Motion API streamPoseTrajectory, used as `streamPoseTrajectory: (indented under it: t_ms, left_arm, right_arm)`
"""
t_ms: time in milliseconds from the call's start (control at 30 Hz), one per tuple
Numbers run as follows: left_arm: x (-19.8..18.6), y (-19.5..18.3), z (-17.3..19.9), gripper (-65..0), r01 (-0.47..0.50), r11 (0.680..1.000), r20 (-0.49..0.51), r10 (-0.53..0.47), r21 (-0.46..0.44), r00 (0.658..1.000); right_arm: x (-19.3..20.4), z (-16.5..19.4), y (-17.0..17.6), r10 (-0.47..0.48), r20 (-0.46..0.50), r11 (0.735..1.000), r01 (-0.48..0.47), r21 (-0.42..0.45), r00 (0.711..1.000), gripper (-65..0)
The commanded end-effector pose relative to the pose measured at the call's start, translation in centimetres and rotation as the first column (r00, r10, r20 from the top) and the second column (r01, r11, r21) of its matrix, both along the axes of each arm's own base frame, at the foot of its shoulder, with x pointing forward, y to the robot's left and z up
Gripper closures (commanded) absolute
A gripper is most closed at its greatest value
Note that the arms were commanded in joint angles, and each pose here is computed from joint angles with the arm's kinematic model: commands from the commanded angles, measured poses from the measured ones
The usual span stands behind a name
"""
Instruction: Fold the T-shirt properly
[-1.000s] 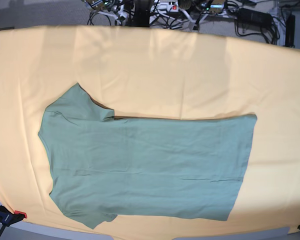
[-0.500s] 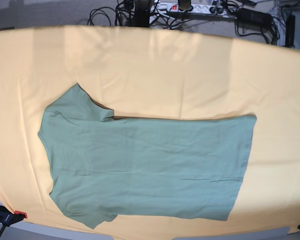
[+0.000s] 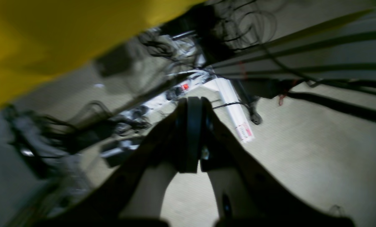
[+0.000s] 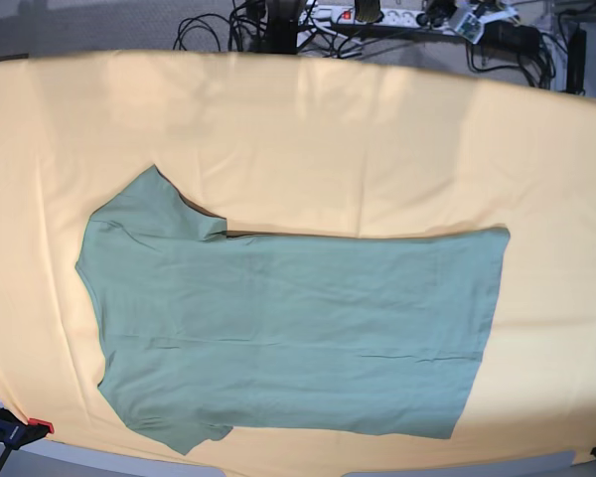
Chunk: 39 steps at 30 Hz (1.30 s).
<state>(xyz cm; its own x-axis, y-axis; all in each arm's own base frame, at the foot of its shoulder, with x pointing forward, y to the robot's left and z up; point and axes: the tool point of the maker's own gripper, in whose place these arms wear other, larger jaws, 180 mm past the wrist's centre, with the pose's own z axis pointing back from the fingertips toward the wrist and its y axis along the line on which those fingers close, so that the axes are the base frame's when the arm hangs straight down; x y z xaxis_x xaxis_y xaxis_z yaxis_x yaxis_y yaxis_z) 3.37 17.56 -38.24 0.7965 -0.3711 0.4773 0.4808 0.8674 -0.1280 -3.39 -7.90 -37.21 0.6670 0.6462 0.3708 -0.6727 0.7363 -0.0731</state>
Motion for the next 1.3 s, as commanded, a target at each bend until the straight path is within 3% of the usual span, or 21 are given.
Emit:
streamPoseTrajectory:
  t_ms: [0, 167, 300, 567, 767, 867, 1000, 1133, 1267]
  left_arm:
    - [1.2, -0.9, 1.9, 0.0, 0.028, 0.999, 0.055, -0.026, -0.035, 0.998]
    - [4.3, -1.5, 6.7, 0.0, 0.092, 0.995, 0.186, -0.085, -0.032, 0.979]
    - [5.8, -1.6, 9.0, 0.0, 0.094, 0.995, 0.262, -0.081, -0.038, 0.962]
    - [9.6, -1.0, 10.6, 0.0, 0.101, 0.995, 0.390, -0.099, 0.015, 0.915]
    - [11.1, -1.0, 11.3, 0.0, 0.125, 0.991, 0.434, -0.129, 0.037, 0.892]
    - [12.1, -0.4, 11.6, 0.0, 0.188, 0.975, 0.450, -0.223, 0.121, 0.865]
    - [13.6, 0.9, 12.0, 0.0, 0.236, 0.945, 0.462, -0.318, 0.228, 0.828]
    - [15.2, 2.1, 11.8, 0.0, 0.299, 0.922, 0.479, -0.383, 0.244, 0.790]
    - [16.8, 4.3, 10.6, 0.0, 0.370, 0.891, 0.459, -0.452, 0.261, 0.765]
  right_arm:
    - [0.3, 1.4, 0.1, 0.001, 0.029, 1.000, -0.001, 0.004, 1.000, 0.0]
    - [3.5, 4.3, -1.6, -0.014, 0.203, 0.996, 0.033, -0.089, 0.979, 0.0]
    - [5.8, 5.4, -2.7, -0.004, 0.332, 0.987, 0.057, -0.151, 0.943, 0.0]
    - [11.7, 7.7, -4.0, 0.042, 0.566, 0.968, 0.107, -0.227, 0.824, 0.0]
    - [15.5, 9.4, -4.1, 0.071, 0.679, 0.962, 0.129, -0.240, 0.730, 0.0]
    - [17.3, 10.4, -3.9, 0.135, 0.726, 0.953, 0.111, -0.280, 0.675, 0.0]
    - [18.8, 10.4, -2.3, 0.170, 0.735, 0.967, 0.035, -0.254, 0.657, 0.0]
    - [20.2, 10.9, -0.8, 0.153, 0.762, 0.983, -0.021, -0.181, 0.629, 0.0]
    - [21.1, 11.5, -0.7, 0.147, 0.785, 0.985, -0.015, -0.174, 0.602, 0.0]
